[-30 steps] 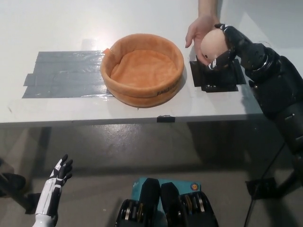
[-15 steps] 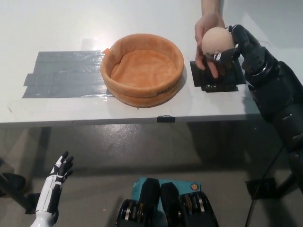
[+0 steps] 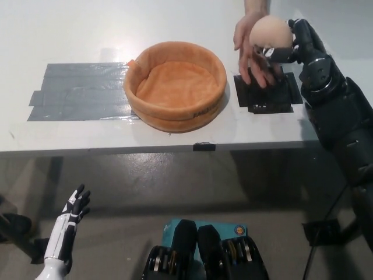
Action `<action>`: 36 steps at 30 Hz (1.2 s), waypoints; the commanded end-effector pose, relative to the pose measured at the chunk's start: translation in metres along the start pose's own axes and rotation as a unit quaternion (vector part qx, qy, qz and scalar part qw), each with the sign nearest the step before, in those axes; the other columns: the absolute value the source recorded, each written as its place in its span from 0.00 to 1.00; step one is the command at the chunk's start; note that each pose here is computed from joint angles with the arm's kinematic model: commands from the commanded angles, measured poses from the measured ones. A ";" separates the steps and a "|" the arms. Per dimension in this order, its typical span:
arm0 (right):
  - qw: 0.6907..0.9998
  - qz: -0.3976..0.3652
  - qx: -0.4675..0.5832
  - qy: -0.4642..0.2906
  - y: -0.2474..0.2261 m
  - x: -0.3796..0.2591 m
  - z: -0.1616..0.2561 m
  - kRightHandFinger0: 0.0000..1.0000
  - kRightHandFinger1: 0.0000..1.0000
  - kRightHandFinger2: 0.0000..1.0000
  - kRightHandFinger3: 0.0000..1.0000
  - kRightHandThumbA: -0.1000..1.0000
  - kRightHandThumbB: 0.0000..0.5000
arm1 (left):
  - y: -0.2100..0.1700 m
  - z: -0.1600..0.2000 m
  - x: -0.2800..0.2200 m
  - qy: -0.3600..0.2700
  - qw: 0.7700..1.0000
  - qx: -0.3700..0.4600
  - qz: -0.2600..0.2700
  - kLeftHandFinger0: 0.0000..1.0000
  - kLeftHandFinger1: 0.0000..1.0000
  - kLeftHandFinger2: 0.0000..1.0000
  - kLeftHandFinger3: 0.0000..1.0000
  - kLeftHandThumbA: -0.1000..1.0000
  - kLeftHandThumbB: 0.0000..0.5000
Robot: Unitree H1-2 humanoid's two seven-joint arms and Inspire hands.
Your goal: A person hands a emotional support dumpling to the robot which it grabs with its right hand and places in the soft place kept infront of it in the centre of the desk
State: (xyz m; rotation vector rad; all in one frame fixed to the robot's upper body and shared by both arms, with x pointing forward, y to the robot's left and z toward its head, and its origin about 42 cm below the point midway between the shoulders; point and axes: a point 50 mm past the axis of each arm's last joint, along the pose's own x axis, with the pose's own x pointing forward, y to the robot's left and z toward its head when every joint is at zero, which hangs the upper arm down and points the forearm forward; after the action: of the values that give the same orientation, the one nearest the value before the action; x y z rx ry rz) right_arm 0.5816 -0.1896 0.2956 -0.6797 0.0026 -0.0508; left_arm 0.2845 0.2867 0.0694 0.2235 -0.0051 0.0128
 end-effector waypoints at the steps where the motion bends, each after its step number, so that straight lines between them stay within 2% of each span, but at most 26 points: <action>1: 0.989 -0.037 0.113 -0.084 -0.028 0.004 0.061 0.01 0.23 0.46 0.19 0.19 0.40 | 0.004 0.013 0.010 -0.026 1.000 0.009 -0.004 1.00 1.00 1.00 1.00 1.00 1.00; 2: 0.985 -0.026 0.146 -0.084 -0.029 0.003 0.064 0.00 0.23 0.50 0.15 0.11 0.34 | 0.004 0.013 0.010 -0.026 1.000 0.009 -0.004 1.00 1.00 1.00 1.00 1.00 1.00; 3: 0.971 0.002 0.224 -0.083 -0.031 0.002 0.070 0.00 0.23 0.53 0.19 0.02 0.29 | 0.004 0.013 0.009 -0.026 1.000 0.007 -0.003 1.00 1.00 1.00 1.00 1.00 1.00; 4: 0.961 0.017 0.262 -0.083 -0.031 0.002 0.072 0.00 0.26 0.63 0.23 0.00 0.24 | 0.004 0.012 0.009 -0.026 1.000 0.007 -0.002 1.00 1.00 1.00 1.00 1.00 1.00; 5: 0.957 0.024 0.278 -0.083 -0.031 0.002 0.073 0.00 0.27 0.66 0.24 0.00 0.23 | 0.004 0.012 0.008 -0.026 1.000 0.007 -0.002 1.00 1.00 1.00 1.00 1.00 1.00; 6: 0.941 0.037 0.324 -0.090 -0.029 0.002 0.078 0.01 0.33 0.73 0.40 0.00 0.26 | 0.004 0.012 0.009 -0.028 1.000 0.006 0.000 1.00 1.00 1.00 1.00 1.00 1.00; 7: 0.937 0.040 0.335 -0.093 -0.029 0.002 0.078 0.00 0.32 0.73 0.42 0.00 0.26 | 0.003 0.012 0.009 -0.028 1.000 0.007 -0.001 1.00 1.00 1.00 1.00 1.00 1.00; 9: 0.914 0.056 0.391 -0.086 -0.027 0.002 0.084 0.01 0.35 0.71 0.25 0.00 0.37 | 0.003 0.012 0.009 -0.029 1.000 0.008 -0.002 1.00 1.00 1.00 1.00 1.00 0.99; 10: 0.902 0.063 0.420 -0.074 -0.027 0.002 0.088 0.00 0.34 0.69 0.31 0.00 0.35 | 0.003 0.012 0.009 -0.028 1.000 0.008 -0.002 1.00 1.00 1.00 1.00 1.00 0.99; 11: 0.892 0.072 0.440 -0.069 -0.026 0.002 0.093 0.00 0.29 0.61 0.37 0.00 0.31 | 0.004 0.012 0.009 -0.027 1.000 0.006 -0.003 1.00 1.00 1.00 1.00 1.00 0.99; 13: 0.884 0.084 0.454 -0.075 -0.022 0.000 0.104 0.00 0.26 0.60 0.18 0.00 0.27 | 0.004 0.012 0.009 -0.026 1.000 0.007 -0.003 1.00 1.00 1.00 1.00 1.00 1.00; 14: 0.884 0.086 0.453 -0.078 -0.021 0.000 0.105 0.00 0.27 0.64 0.15 0.00 0.26 | 0.004 0.012 0.009 -0.026 1.000 0.008 -0.003 1.00 1.00 1.00 1.00 1.00 1.00; 15: 0.883 0.088 0.454 -0.081 -0.020 -0.001 0.108 0.00 0.29 0.66 0.20 0.00 0.26 | 0.005 0.013 0.009 -0.028 1.000 0.012 -0.003 1.00 1.00 1.00 1.00 1.00 1.00; 16: 0.880 0.095 0.457 -0.089 -0.017 -0.002 0.116 0.00 0.28 0.65 0.19 0.00 0.25 | 0.005 0.013 0.009 -0.027 1.000 0.014 -0.003 1.00 1.00 1.00 1.00 1.00 1.00; 18: 0.877 0.109 0.459 -0.098 -0.011 -0.003 0.126 0.00 0.28 0.66 0.23 0.00 0.25 | 0.005 0.013 0.009 -0.025 1.000 0.011 -0.001 1.00 1.00 1.00 1.00 1.00 1.00; 19: 0.875 0.111 0.461 -0.096 -0.007 -0.004 0.131 0.00 0.27 0.63 0.31 0.00 0.27 | 0.006 0.013 0.009 -0.024 1.000 0.009 -0.001 1.00 1.00 1.00 1.00 1.00 1.00; 21: 0.879 0.110 0.455 -0.095 0.000 -0.005 0.139 0.00 0.22 0.58 0.40 0.00 0.29 | 0.006 0.012 0.009 -0.025 1.000 0.010 -0.001 1.00 1.00 1.00 1.00 1.00 1.00; 24: 0.889 0.113 0.434 -0.091 0.016 -0.009 0.154 0.00 0.25 0.66 0.40 0.00 0.34 | 0.004 0.012 0.009 -0.029 1.000 0.010 -0.002 1.00 1.00 1.00 1.00 1.00 0.98; 25: 0.895 0.121 0.419 -0.098 0.026 -0.011 0.161 0.00 0.25 0.67 0.31 0.00 0.32 | 0.004 0.012 0.009 -0.029 1.000 0.012 -0.003 1.00 1.00 1.00 1.00 1.00 1.00; 26: 0.896 0.123 0.414 -0.102 0.028 -0.011 0.162 0.05 0.34 0.72 0.24 0.00 0.39 | 0.004 0.012 0.009 -0.029 0.999 0.013 -0.004 1.00 1.00 1.00 1.00 1.00 1.00; 27: 0.902 0.130 0.399 -0.103 0.036 -0.012 0.165 0.00 0.28 0.66 0.20 0.00 0.33 | 0.004 0.012 0.010 -0.027 1.000 0.013 -0.003 1.00 1.00 1.00 1.00 1.00 1.00; 29: 0.911 0.138 0.373 -0.107 0.049 -0.014 0.172 0.00 0.26 0.65 0.29 0.00 0.30 | 0.004 0.014 0.010 -0.026 1.000 0.017 -0.002 1.00 1.00 1.00 1.00 1.00 1.00; 32: 0.928 0.140 0.328 -0.112 0.060 -0.016 0.178 0.00 0.25 0.63 0.22 0.00 0.29 | 0.005 0.016 0.011 -0.025 0.999 0.021 -0.002 1.00 1.00 1.00 1.00 1.00 1.00; 33: 0.940 0.139 0.285 -0.124 0.065 -0.018 0.181 0.00 0.26 0.64 0.12 0.00 0.27 | 0.005 0.017 0.012 -0.028 0.999 0.025 -0.002 1.00 1.00 1.00 1.00 1.00 1.00; 35: 0.952 0.138 0.239 -0.131 0.071 -0.019 0.181 0.00 0.33 0.72 0.16 0.00 0.25 | 0.006 0.018 0.012 -0.030 0.999 0.029 -0.004 1.00 1.00 1.00 1.00 1.00 1.00; 36: 0.958 0.134 0.215 -0.132 0.077 -0.021 0.182 0.00 0.37 0.72 0.22 0.00 0.29 | 0.006 0.019 0.013 -0.031 0.999 0.029 -0.005 1.00 1.00 1.00 1.00 1.00 1.00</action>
State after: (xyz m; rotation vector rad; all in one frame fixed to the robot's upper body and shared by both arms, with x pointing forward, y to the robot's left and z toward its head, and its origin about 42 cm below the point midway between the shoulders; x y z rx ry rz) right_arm 0.5693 -0.0371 0.3445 -0.0516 0.0106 0.2915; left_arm 0.2905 0.2853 0.0747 0.2403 -0.0195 0.0084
